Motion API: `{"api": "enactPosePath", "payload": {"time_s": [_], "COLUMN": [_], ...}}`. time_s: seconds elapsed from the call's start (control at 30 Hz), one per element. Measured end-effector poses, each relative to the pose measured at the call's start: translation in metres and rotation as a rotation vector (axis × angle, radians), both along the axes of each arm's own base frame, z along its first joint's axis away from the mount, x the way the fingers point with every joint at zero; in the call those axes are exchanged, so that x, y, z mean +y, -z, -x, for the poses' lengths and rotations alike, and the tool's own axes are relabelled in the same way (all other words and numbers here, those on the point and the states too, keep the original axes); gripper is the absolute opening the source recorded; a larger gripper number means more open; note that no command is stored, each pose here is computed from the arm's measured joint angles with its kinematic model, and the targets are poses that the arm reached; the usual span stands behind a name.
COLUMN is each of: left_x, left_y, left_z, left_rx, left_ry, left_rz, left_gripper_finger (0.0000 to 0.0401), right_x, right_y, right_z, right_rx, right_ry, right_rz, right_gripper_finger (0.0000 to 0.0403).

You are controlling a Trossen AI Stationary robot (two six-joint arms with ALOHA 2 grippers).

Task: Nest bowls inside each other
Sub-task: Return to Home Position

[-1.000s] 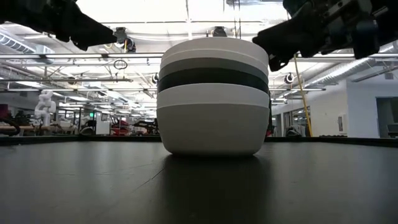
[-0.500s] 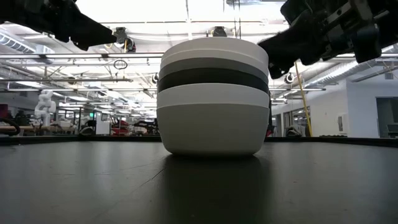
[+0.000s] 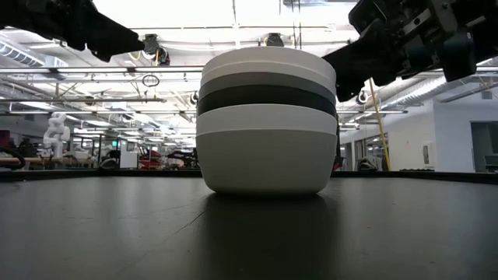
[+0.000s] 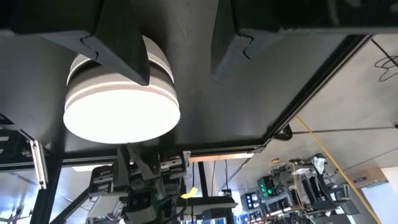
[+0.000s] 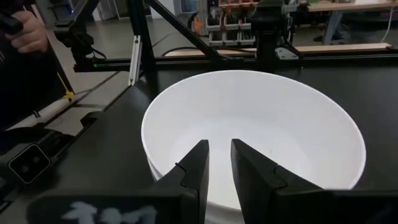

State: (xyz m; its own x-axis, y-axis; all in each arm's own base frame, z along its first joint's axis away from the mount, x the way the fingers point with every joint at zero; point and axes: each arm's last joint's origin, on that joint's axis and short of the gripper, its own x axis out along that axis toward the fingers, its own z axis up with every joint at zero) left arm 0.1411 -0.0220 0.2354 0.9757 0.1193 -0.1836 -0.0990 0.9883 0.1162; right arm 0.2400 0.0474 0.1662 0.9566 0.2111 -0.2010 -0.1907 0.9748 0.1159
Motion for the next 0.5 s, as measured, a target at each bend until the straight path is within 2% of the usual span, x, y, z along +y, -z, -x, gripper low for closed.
{"api": "enactPosePath", "payload": {"time_s": [0.27, 0.5], "left_x": [0.0, 0.001], "left_y": [0.002, 0.005], "left_z": [0.0, 0.009], "left_rx": [0.018, 0.068], "left_ry": [0.001, 0.012], "left_rz": [-0.009, 0.002], "left_gripper_finger": [0.0172, 0.0172], "right_x": [-0.001, -0.004], "right_y": [-0.006, -0.026], "right_z": [0.003, 0.021], "right_rx": [-0.016, -0.021], "right_ry": [-0.005, -0.009], "right_rz": [0.023, 0.038], "right_gripper_finger": [0.0061, 0.0061]}}
